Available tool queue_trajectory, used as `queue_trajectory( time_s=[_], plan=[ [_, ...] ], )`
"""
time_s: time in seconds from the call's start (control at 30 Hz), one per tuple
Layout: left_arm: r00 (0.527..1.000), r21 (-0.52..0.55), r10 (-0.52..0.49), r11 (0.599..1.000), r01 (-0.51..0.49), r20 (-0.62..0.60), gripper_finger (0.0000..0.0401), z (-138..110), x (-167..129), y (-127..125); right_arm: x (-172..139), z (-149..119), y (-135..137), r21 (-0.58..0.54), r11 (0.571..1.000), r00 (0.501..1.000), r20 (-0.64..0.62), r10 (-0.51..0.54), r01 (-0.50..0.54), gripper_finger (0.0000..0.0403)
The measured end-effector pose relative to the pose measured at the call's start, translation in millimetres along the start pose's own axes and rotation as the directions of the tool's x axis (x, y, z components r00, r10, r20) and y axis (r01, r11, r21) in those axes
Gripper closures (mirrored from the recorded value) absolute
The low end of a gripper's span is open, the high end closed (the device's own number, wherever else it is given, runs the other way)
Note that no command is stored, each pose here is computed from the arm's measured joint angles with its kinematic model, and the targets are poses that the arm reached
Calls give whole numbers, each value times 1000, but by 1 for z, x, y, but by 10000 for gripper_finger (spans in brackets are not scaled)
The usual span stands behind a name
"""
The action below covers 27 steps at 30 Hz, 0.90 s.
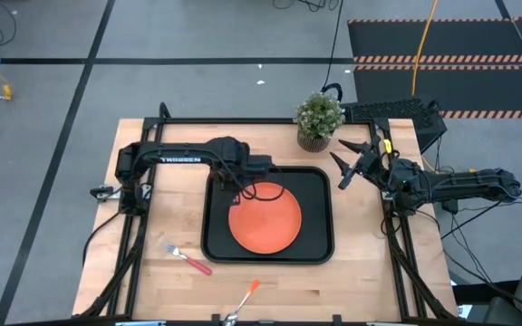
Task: Pick and place plate/cup/fork/spoon on tray
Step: Put the pink fork on the black serving tray
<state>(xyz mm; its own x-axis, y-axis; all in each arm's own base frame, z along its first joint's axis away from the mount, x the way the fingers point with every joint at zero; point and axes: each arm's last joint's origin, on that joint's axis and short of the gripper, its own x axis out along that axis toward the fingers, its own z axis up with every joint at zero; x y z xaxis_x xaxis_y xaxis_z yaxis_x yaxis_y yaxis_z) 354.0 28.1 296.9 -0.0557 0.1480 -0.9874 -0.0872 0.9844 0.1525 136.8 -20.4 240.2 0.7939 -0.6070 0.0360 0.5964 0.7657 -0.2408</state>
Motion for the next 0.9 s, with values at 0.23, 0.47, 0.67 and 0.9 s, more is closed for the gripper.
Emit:
queue_trajectory(
  time_s=[0.23,0.47,0.67,0.9],
  plan=[
    [990,-8,-7,1000,8,142,306,2,-40,1,0,0,0,-2,1000,1000,-2,1,-1,200],
    [959,-3,-12,1000,13,283,306,5,-67,-3,0,0,0,-2,1000,1000,-2,1,-1,200],
    [845,129,-31,991,-45,534,306,25,-84,-25,0,0,0,-2,1000,1000,-2,1,-1,200],
    [549,219,-13,925,-311,836,306,59,-93,-66,0,0,0,-7,1000,1000,-3,1,-1,200]
  ],
)
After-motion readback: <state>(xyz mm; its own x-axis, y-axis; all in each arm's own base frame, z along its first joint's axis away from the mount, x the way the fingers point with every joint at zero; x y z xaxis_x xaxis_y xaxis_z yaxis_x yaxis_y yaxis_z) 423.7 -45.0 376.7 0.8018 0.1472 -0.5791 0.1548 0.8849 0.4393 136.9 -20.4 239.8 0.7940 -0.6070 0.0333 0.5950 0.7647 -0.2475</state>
